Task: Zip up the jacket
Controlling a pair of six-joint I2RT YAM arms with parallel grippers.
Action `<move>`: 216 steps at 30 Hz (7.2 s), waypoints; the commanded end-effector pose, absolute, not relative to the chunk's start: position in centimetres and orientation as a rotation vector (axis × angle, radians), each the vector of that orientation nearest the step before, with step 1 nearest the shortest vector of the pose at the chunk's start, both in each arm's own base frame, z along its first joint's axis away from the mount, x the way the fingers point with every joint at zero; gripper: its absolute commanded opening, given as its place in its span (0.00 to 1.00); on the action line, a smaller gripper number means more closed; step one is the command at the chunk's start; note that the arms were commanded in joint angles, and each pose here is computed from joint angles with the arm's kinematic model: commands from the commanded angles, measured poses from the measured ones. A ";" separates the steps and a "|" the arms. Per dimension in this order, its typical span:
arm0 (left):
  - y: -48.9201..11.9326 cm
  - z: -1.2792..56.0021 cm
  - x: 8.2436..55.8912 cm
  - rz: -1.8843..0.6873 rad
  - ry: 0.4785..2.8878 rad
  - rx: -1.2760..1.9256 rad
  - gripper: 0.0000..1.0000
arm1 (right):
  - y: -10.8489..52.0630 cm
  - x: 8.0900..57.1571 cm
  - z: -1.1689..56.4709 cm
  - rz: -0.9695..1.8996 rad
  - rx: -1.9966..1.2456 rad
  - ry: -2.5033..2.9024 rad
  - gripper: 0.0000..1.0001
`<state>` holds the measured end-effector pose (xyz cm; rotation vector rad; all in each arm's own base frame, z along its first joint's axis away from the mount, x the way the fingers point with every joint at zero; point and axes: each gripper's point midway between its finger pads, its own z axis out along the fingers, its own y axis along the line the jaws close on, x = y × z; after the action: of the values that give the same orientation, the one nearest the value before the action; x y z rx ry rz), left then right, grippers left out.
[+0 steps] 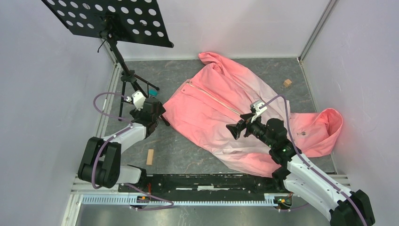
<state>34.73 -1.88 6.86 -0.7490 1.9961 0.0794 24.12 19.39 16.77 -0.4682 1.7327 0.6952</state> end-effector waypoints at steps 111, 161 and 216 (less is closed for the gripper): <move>9.3 12.0 42.4 -0.210 1.562 -1.031 1.00 | 20.1 23.2 20.1 0.761 -0.502 1.613 0.97; 11.7 11.0 48.4 -0.023 1.759 -0.949 1.00 | 20.5 25.1 19.3 0.738 -0.455 1.671 0.97; -17.3 15.4 38.8 -0.740 2.035 -0.677 0.98 | 38.2 46.5 7.7 0.550 -0.909 1.769 0.30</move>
<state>36.11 -16.52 12.23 -0.5535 2.1504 -0.6281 47.48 35.90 2.92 -0.8335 1.9302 0.4304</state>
